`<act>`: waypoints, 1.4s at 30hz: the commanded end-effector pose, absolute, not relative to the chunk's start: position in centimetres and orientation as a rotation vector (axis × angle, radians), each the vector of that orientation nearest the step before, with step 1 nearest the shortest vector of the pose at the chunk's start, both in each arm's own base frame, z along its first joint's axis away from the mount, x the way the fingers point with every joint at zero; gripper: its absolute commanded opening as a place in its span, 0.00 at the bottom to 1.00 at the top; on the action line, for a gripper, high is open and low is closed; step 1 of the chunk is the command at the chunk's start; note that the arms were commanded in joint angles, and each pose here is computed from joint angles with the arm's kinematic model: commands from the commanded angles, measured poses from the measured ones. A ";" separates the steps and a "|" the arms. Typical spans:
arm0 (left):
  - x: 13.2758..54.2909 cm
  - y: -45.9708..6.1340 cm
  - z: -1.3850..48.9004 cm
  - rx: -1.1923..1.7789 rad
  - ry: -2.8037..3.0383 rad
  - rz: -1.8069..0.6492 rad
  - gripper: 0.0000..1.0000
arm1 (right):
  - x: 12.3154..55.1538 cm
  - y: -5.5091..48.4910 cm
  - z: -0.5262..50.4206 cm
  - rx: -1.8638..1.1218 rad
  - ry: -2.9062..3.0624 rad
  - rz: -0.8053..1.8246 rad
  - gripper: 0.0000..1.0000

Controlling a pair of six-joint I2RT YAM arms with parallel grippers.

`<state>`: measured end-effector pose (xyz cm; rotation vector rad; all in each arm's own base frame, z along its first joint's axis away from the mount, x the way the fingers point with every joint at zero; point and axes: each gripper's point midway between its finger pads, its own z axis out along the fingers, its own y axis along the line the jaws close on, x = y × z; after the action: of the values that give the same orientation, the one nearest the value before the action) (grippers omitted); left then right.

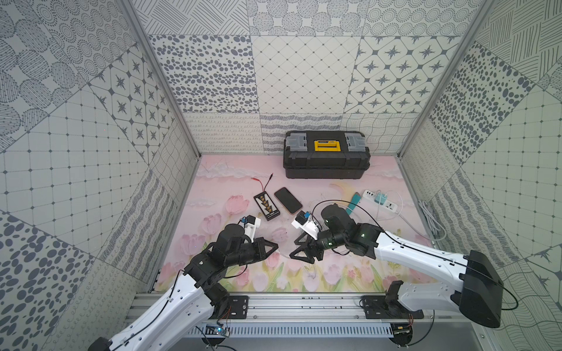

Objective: Plug the charging cable into the phone
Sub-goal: Pick up the charging cable from the center of the board.

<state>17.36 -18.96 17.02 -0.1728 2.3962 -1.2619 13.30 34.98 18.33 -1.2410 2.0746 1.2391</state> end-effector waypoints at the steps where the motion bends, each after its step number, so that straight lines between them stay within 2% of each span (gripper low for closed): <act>1: 16.3 -20.4 20.3 0.082 2.272 -1.359 0.00 | 11.8 36.3 19.8 -1.352 1.945 1.369 0.63; 6: 16.1 -21.1 21.9 0.175 2.186 -1.415 0.00 | 11.7 36.9 19.4 -1.384 1.947 1.411 0.55; 12: 16.4 -21.8 22.9 0.258 2.093 -1.447 0.00 | 11.0 37.9 20.3 -1.433 1.914 1.523 0.52; 16: 16.6 -22.4 23.0 0.303 2.056 -1.473 0.00 | 11.3 38.2 20.6 -1.434 1.911 1.565 0.43; 22: 16.4 -22.6 22.8 0.324 2.005 -1.501 0.00 | 11.5 38.0 21.1 -1.415 1.897 1.656 0.39; 30: 16.4 -22.5 22.3 0.323 2.014 -1.498 0.00 | 11.6 38.0 20.2 -1.393 1.916 1.734 0.17; 38: 16.3 -22.6 21.9 0.319 2.025 -1.508 0.00 | 11.6 37.7 20.2 -1.373 1.911 1.749 0.19; 42: 16.2 -22.6 21.7 0.318 2.032 -1.513 0.00 | 11.7 37.6 20.3 -1.365 1.904 1.766 0.17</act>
<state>16.63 -22.11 20.54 0.2412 2.0966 -1.4846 11.85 37.48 19.15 -1.3518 1.9864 1.7242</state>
